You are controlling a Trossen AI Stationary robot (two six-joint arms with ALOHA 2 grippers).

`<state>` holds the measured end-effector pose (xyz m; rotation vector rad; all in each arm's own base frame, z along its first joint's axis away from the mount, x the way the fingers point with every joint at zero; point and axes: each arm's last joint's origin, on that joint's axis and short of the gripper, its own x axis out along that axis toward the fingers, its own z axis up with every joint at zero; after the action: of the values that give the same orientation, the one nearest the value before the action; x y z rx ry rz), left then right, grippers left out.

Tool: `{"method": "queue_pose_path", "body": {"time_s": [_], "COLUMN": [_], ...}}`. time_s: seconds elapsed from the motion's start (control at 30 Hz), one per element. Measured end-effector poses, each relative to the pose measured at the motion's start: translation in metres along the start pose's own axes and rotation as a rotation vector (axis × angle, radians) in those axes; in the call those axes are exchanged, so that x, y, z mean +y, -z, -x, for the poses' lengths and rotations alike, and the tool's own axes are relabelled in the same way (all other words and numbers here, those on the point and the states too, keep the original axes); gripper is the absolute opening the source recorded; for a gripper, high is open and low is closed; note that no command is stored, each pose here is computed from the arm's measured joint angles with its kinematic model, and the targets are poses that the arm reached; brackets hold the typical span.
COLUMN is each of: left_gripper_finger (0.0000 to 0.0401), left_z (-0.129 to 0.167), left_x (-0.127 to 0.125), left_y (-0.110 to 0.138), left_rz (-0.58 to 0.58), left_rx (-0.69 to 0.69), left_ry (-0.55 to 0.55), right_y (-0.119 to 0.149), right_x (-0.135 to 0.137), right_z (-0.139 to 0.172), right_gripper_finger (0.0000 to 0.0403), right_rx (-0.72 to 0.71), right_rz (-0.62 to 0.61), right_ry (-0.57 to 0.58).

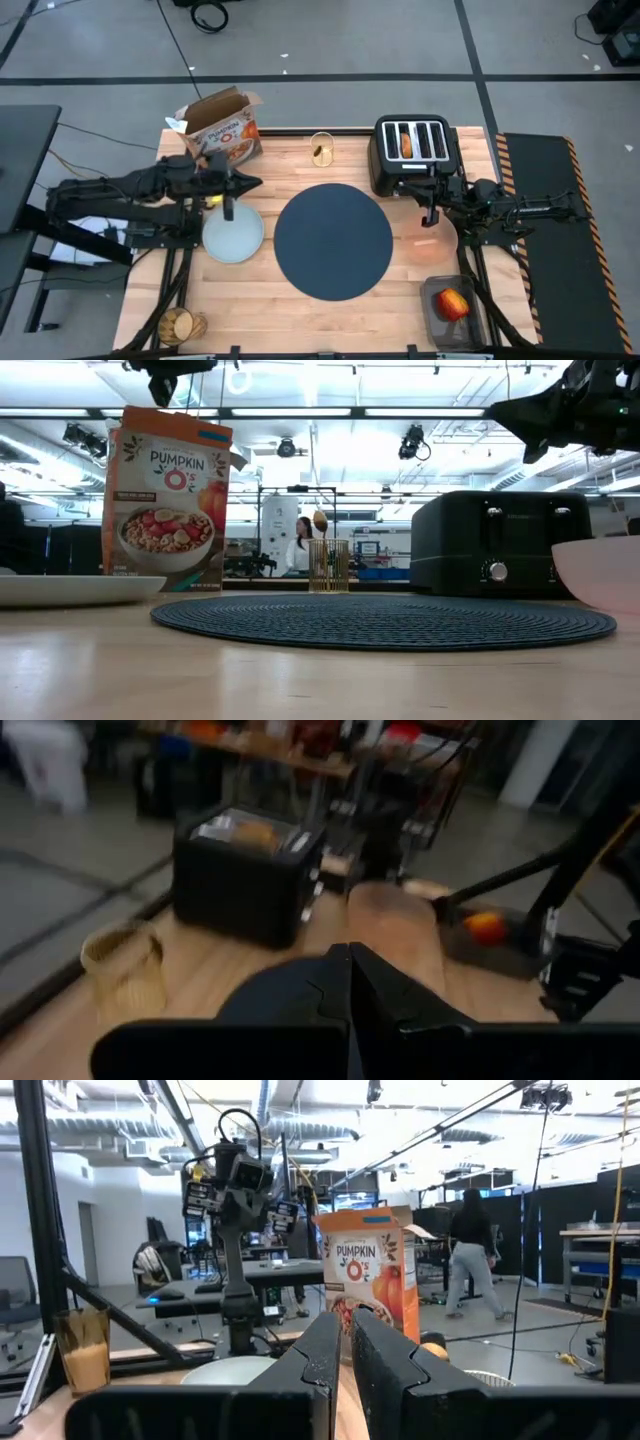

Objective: Arrange a breakfast setting
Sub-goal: Adjust the cereal box

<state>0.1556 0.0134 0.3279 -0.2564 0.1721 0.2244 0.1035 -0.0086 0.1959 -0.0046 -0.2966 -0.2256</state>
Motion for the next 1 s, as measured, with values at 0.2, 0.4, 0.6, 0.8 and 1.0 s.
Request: {"method": "queue_pose_path", "body": {"time_s": [0.2,0.4,0.6,0.8,1.0], "left_gripper_finger": [0.0003,0.0002,0.0012,0.0059,0.0142], "left_z": [-0.012,-0.023,-0.014,0.0,0.015], "left_x": [-0.02,-0.051,-0.047,-0.023,0.005], "left_y": [-0.018,-0.034,-0.072,-0.105,-0.127], "left_rz": [0.037,-0.135,-0.303,-0.287,-0.261], "left_rx": [0.098,0.139,0.017,-0.05,-0.039], "left_ry": [0.032,-0.028,-0.359,-0.514,-0.617], "right_y": [0.0,-0.001,-0.002,-0.002,-0.002], "right_x": [-0.001,-0.002,-0.003,-0.003,-0.003], "right_z": [0.0,0.0,0.0,0.0,0.0], "right_gripper_finger": [0.0039,0.0039,0.0064,0.0111,0.0152], "right_rx": [-0.003,-0.003,-0.013,-0.013,-0.016], "right_rz": [0.038,0.093,0.092,0.076,0.035], "right_ry": [0.045,0.08,0.105,0.104,0.101]}}
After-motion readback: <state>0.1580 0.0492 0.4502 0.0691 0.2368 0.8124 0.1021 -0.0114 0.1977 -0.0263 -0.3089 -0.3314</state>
